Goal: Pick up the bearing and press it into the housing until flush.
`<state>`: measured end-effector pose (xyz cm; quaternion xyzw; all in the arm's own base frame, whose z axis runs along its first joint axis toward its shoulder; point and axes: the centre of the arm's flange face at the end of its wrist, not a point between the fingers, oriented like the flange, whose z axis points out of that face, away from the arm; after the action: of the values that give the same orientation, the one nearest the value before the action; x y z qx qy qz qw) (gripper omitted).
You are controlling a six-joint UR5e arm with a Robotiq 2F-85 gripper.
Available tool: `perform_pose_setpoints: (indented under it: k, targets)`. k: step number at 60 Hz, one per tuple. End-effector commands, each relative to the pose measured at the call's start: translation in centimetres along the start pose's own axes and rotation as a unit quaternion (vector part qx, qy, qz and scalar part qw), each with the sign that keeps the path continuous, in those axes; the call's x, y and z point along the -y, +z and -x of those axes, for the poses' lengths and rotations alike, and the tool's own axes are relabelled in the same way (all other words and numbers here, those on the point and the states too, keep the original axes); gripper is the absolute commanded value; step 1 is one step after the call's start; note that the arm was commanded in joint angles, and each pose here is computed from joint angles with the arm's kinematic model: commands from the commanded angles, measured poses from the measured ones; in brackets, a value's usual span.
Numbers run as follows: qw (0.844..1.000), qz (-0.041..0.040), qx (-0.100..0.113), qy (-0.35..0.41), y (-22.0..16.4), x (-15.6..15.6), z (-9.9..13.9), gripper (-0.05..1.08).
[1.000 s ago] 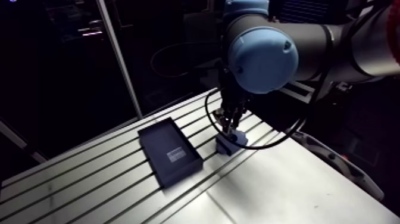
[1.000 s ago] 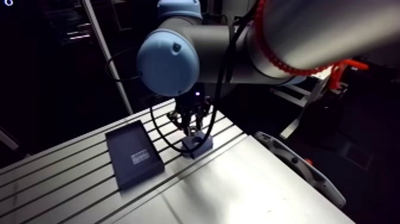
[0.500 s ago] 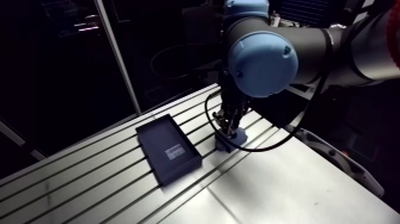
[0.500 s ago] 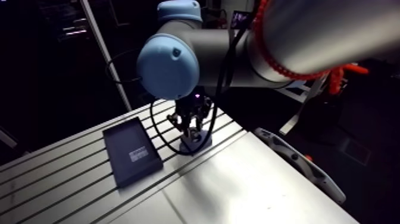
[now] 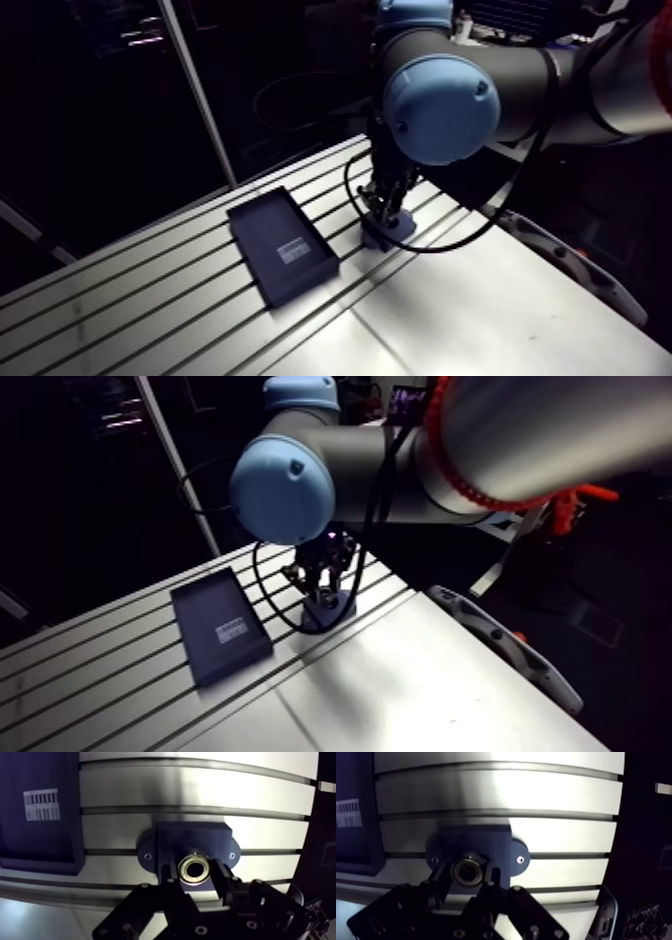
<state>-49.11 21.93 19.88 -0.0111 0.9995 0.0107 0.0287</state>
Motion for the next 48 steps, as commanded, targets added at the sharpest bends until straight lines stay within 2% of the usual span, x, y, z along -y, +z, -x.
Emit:
perform_pose_setpoints:
  k: [1,48]
  targets:
    - [1.000,0.0002,0.000,0.000,0.36,-0.07,-0.03,0.63]
    - [1.000,-0.0054,0.007,0.005,1.20,-0.49,0.28,0.63]
